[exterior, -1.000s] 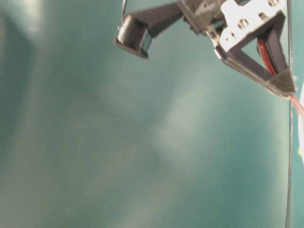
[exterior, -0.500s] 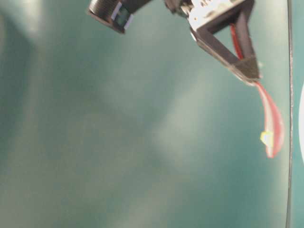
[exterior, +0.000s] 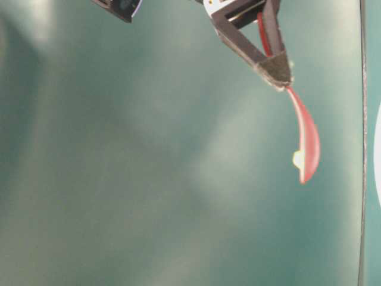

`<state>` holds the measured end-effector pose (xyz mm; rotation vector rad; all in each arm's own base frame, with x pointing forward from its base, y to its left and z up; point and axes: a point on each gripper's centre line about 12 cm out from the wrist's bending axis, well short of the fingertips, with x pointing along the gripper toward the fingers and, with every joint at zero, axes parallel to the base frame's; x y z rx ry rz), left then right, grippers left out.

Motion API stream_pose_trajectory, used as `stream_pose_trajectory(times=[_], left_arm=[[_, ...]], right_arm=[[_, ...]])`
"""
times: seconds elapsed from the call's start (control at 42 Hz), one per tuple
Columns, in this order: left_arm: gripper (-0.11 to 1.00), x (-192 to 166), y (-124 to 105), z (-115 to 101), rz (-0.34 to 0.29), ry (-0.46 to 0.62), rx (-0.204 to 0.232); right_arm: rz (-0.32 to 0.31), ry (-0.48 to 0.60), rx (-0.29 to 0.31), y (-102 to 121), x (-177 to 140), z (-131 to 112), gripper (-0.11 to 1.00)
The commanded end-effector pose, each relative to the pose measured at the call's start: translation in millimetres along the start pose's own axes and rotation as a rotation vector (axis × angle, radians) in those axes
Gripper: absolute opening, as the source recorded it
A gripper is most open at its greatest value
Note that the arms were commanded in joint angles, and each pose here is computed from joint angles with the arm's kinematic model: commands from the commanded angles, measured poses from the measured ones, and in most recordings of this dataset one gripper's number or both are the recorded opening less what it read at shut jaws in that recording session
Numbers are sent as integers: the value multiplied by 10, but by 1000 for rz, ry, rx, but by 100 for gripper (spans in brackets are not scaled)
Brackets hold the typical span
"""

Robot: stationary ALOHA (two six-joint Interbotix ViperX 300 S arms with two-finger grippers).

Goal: Scoop the yellow hexagonal prism block from the bowl with a spoon using the right arm.

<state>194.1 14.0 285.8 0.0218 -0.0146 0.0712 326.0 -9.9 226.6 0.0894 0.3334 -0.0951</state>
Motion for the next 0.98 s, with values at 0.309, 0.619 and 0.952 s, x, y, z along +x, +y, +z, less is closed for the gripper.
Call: stream_pose_trajectory(times=[0.309, 0.619, 0.952], left_arm=[[0, 28, 7, 87, 3, -23, 2], [0, 29, 8, 94, 3, -24, 3], [0, 31, 7, 84, 3, -21, 5]], right_arm=[[6, -50, -1, 21, -36, 152, 23], [6, -56, -2, 21, -36, 164, 23], [6, -56, -5, 21, -36, 164, 23]])
